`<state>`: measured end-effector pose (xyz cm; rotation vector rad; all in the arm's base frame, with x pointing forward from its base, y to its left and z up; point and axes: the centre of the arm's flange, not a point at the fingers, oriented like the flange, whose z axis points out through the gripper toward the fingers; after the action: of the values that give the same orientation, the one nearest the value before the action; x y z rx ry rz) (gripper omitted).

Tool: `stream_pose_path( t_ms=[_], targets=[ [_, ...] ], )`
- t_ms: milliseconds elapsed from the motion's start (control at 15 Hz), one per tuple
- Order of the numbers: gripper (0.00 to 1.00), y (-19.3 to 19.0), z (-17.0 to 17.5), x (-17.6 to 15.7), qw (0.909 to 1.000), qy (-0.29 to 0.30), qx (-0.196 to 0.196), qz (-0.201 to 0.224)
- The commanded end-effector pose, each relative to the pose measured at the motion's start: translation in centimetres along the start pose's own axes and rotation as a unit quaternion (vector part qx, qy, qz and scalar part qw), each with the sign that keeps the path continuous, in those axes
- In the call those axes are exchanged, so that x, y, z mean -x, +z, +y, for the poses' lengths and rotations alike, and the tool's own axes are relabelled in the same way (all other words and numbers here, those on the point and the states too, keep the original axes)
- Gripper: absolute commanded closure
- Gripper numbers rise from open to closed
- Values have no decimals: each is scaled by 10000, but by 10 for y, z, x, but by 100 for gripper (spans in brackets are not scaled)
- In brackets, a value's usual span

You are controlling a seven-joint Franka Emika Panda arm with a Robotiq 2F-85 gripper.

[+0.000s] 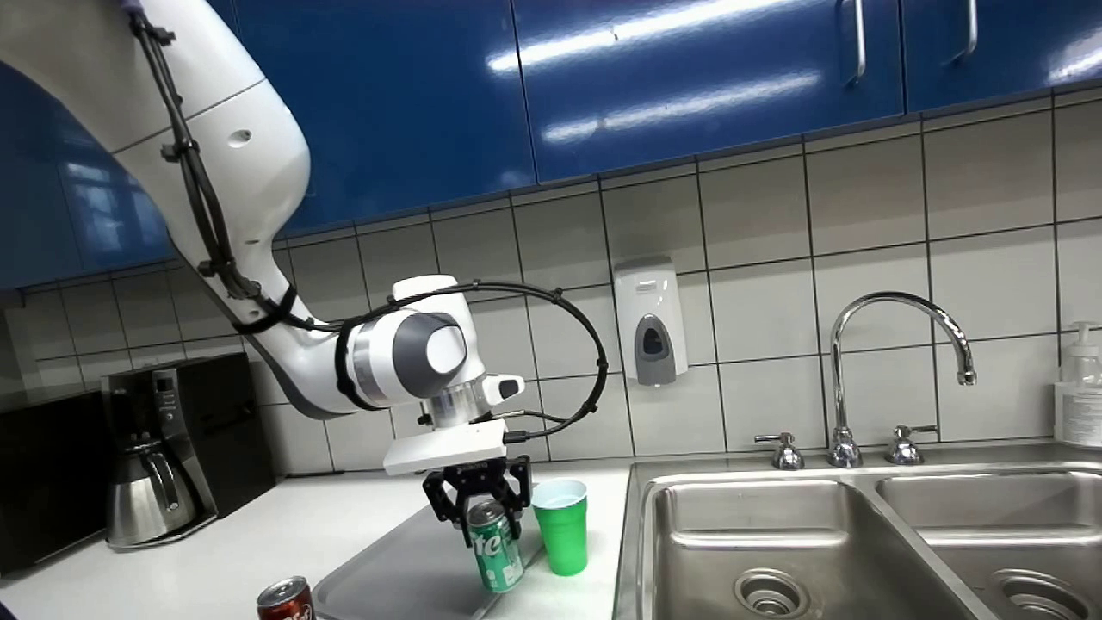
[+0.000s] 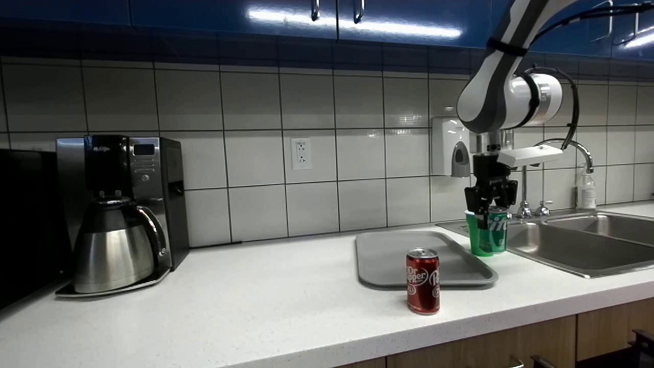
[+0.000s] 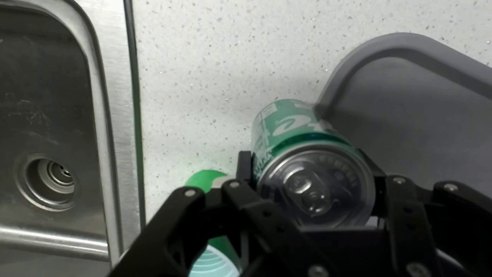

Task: Put the green and red cans on the tray

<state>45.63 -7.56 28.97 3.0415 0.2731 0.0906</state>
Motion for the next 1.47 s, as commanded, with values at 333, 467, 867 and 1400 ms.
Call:
stream_pose_path(
  t_ms=[333,467,867,1400],
  targets=[
    [62,-8,-33,-19,9988,-377,-269,157],
    [62,-4,-37,-24,9985,-437,-303,146],
    [62,14,-48,-36,9977,-593,-323,17],
    [62,38,-55,-46,9966,-721,-363,-184]
  ],
)
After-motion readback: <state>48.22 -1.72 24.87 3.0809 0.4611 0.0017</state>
